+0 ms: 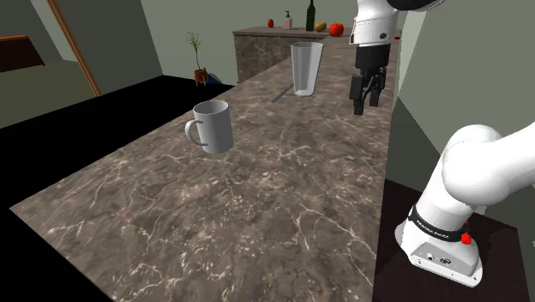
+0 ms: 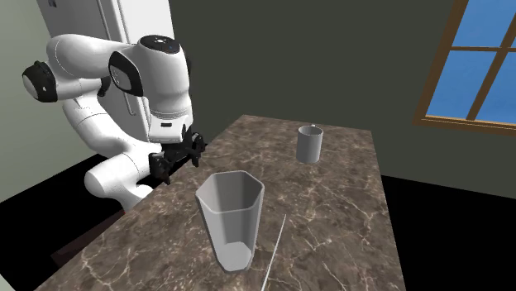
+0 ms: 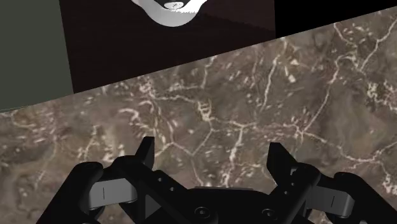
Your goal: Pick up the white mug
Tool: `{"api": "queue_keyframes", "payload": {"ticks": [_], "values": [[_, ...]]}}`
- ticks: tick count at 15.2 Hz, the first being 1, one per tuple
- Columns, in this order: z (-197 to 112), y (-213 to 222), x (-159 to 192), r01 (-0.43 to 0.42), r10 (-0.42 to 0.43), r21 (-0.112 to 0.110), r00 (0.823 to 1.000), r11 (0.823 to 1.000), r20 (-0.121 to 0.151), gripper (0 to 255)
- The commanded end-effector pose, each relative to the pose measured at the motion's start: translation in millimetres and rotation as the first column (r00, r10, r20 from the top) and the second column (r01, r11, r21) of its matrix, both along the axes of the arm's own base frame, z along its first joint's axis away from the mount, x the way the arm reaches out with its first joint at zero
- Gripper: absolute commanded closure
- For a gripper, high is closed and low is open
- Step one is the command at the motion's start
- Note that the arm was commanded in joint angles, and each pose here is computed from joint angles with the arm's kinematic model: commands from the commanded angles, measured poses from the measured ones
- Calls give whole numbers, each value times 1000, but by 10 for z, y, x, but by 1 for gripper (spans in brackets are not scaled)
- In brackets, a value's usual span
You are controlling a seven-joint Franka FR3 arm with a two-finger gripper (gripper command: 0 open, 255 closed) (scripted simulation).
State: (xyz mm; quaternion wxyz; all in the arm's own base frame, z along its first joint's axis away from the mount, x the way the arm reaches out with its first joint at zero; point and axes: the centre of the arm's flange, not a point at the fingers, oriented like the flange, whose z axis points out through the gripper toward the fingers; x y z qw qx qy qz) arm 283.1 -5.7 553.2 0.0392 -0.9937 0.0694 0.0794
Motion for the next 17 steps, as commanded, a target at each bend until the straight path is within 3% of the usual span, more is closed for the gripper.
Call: {"api": "queue_keyframes", "payload": {"ticks": [1, 17], "values": [[0, 0, 0, 0, 0, 0, 1000, 1000, 0, 0], [478, 1610, 1321, 38, -38, -16, 999, 999, -18, 0]]}}
